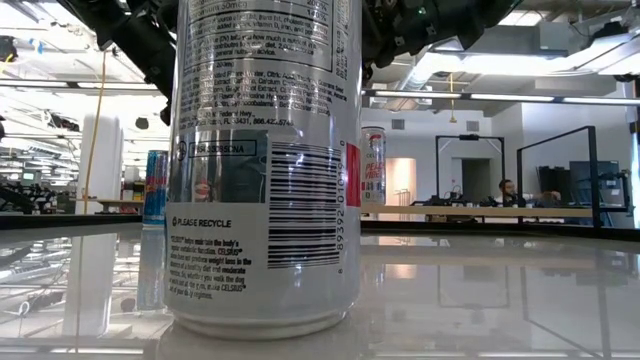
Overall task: Place canned beverage on shelf
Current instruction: Put the top white and yellow soda can on the shelf
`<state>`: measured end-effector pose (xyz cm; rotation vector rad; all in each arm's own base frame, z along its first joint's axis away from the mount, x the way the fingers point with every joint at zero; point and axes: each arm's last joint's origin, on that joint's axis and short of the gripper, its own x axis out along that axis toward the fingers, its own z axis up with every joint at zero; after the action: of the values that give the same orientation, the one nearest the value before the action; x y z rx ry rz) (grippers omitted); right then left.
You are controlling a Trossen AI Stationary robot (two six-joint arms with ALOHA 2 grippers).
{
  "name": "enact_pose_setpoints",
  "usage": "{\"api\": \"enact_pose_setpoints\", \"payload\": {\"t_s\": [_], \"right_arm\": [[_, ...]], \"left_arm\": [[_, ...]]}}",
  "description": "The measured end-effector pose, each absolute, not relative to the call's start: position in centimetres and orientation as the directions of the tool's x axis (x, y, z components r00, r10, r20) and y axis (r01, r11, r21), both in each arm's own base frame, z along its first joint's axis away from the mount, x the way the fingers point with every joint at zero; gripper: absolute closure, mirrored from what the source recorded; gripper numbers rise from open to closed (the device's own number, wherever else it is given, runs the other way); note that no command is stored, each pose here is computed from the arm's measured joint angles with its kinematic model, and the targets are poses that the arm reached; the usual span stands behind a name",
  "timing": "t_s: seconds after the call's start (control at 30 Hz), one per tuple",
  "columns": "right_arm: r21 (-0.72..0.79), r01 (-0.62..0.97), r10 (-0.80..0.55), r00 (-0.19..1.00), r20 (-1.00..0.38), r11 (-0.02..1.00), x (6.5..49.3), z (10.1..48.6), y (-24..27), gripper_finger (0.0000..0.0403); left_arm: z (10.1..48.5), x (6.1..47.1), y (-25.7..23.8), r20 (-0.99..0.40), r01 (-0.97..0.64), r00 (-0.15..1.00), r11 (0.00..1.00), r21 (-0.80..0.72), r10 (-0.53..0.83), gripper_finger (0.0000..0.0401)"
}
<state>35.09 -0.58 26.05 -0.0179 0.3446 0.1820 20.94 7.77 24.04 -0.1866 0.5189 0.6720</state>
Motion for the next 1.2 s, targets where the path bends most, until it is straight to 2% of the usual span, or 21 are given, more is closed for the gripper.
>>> {"api": "enact_pose_setpoints", "payload": {"t_s": [0.3,0.5,0.63,0.93,1.2], "right_arm": [[0.016,-0.181,0.175,0.922,-0.346,0.983,35.1,26.0,-0.6,0.0283],[0.02,-0.18,0.175,0.915,-0.363,0.983,35.0,25.8,-0.6,0.0283],[0.021,-0.18,0.175,0.913,-0.368,0.983,35.0,25.8,-0.6,0.0283],[0.023,-0.18,0.175,0.909,-0.379,0.983,34.9,25.6,-0.6,0.0283],[0.023,-0.18,0.175,0.908,-0.38,0.983,34.9,25.6,-0.6,0.0283]], "left_arm": [[28.3,21.6,7.5,-0.527,-0.384,0.751,0.912,0.141,0.398,0.0023],[28.4,21.4,7.2,-0.572,-0.198,0.756,0.944,0.264,0.318,0.0023],[27.3,21.2,7.5,-0.601,-0.186,0.732,0.942,0.279,0.322,0.0022],[27.0,20.3,9.6,-0.604,-0.294,0.699,0.923,0.247,0.384,0.0022],[26.7,19.7,10.4,-0.632,-0.266,0.72,0.955,0.132,0.288,0.0022]]}}
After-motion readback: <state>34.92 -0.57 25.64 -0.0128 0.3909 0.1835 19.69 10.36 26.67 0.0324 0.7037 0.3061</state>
